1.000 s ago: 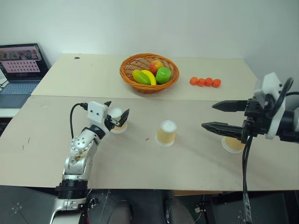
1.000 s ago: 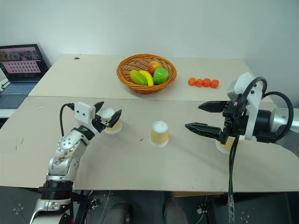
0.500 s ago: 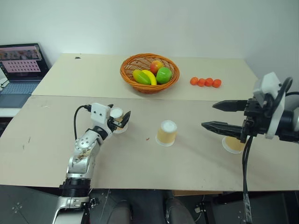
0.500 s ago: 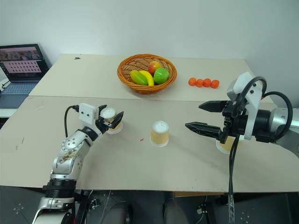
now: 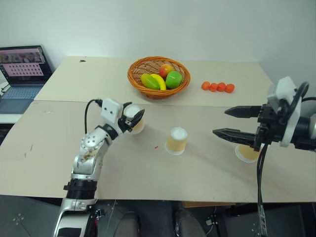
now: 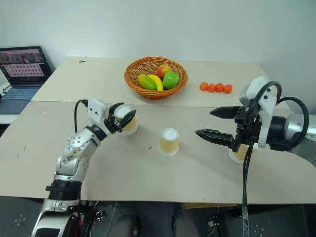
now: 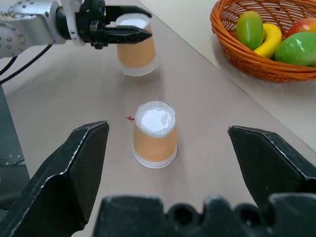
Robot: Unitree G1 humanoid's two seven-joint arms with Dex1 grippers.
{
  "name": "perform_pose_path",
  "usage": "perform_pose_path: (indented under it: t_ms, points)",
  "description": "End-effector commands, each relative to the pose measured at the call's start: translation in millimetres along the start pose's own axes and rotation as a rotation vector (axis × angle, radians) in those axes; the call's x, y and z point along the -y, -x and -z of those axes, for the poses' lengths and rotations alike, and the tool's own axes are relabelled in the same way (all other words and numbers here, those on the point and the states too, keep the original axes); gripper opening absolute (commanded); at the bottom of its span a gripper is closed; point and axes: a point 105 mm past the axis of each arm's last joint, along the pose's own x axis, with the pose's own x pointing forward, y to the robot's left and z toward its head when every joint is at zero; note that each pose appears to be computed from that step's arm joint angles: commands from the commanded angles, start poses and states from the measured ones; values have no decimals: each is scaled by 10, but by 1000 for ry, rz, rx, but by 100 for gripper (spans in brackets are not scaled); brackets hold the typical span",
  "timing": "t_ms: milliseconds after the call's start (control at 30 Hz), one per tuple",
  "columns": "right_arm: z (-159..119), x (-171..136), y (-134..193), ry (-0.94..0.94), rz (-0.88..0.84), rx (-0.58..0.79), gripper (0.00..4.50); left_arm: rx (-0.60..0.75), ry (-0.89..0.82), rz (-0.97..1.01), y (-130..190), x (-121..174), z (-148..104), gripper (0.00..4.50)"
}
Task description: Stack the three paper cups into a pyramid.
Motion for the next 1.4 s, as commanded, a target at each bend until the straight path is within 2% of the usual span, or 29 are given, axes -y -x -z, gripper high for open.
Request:
perform_pose_path:
  t_ms: [33,333,833,1400]
  points:
    - [-74,10,64,43,38,13,450,48,-7,196,44,210,-193,274]
    - [-26,-25,62,29,60,25,450,-42,-45,512,132,581,-106,274]
    - [-7,-76,135,23,110,18,450,-55,-47,560,-2,771,152,274]
    - [-54,-83,233,33,125,-20,450,-59,-17,543,-62,827,278,274]
